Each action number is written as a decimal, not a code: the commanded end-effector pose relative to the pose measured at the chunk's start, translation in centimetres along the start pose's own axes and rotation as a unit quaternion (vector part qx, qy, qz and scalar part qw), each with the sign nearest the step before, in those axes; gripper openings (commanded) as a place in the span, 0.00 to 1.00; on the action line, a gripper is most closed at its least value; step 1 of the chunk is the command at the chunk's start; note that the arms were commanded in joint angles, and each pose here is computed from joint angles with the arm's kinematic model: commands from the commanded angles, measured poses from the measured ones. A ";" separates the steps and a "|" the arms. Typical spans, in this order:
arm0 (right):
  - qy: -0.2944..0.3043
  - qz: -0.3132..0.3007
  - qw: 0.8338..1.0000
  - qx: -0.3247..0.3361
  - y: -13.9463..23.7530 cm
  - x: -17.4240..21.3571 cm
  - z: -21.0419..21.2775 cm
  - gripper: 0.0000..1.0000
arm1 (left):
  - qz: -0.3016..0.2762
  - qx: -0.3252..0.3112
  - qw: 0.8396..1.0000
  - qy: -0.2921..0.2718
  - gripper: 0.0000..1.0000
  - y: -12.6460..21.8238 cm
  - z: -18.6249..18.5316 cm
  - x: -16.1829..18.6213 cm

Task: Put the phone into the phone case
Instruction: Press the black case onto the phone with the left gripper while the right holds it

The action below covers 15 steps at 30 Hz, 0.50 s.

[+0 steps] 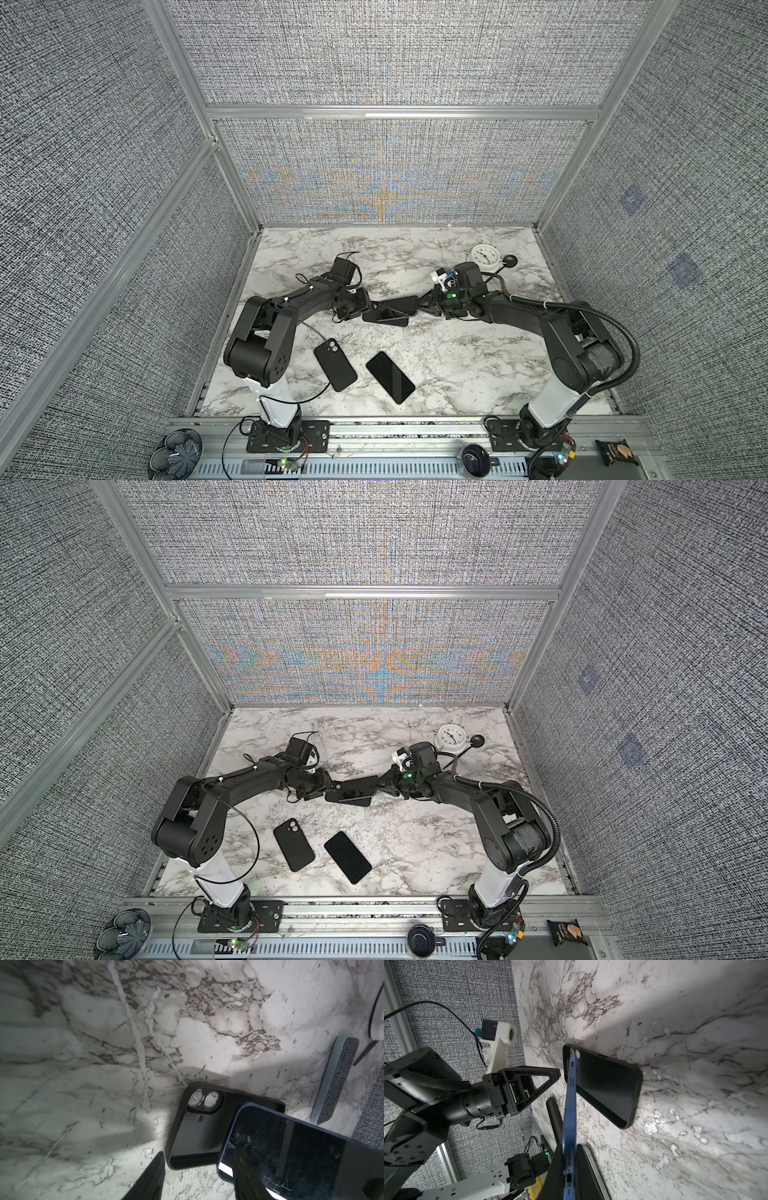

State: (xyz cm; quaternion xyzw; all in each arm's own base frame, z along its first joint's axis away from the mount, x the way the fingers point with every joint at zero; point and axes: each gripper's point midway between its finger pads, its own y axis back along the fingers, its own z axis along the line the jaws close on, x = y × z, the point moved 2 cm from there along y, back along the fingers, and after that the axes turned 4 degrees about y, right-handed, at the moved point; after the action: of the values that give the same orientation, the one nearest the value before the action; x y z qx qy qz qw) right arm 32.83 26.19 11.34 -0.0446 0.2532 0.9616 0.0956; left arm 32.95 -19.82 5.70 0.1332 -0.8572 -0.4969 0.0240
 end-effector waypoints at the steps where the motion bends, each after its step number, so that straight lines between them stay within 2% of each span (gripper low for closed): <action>1: 0.020 -0.002 0.999 -0.031 -0.3 -0.7 1.4 0.00 | 0.005 0.007 1.000 -0.011 0.54 -0.3 -0.2 -0.1; 5: 0.018 0.003 0.999 -0.032 -0.9 -0.8 1.0 0.00 | 0.020 0.007 1.000 -0.008 0.54 -1.1 0.0 0.2; 15: 0.003 0.021 0.999 -0.029 -2.4 -0.4 -1.1 0.00 | 0.019 0.006 1.000 -0.007 0.54 -0.5 0.0 0.5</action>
State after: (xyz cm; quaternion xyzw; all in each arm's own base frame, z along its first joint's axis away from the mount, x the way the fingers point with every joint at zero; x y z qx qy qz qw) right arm 33.75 27.18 8.98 -0.0357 0.2407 0.9666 0.0799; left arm 32.77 -20.18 5.03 0.1170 -0.8615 -0.4933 0.0293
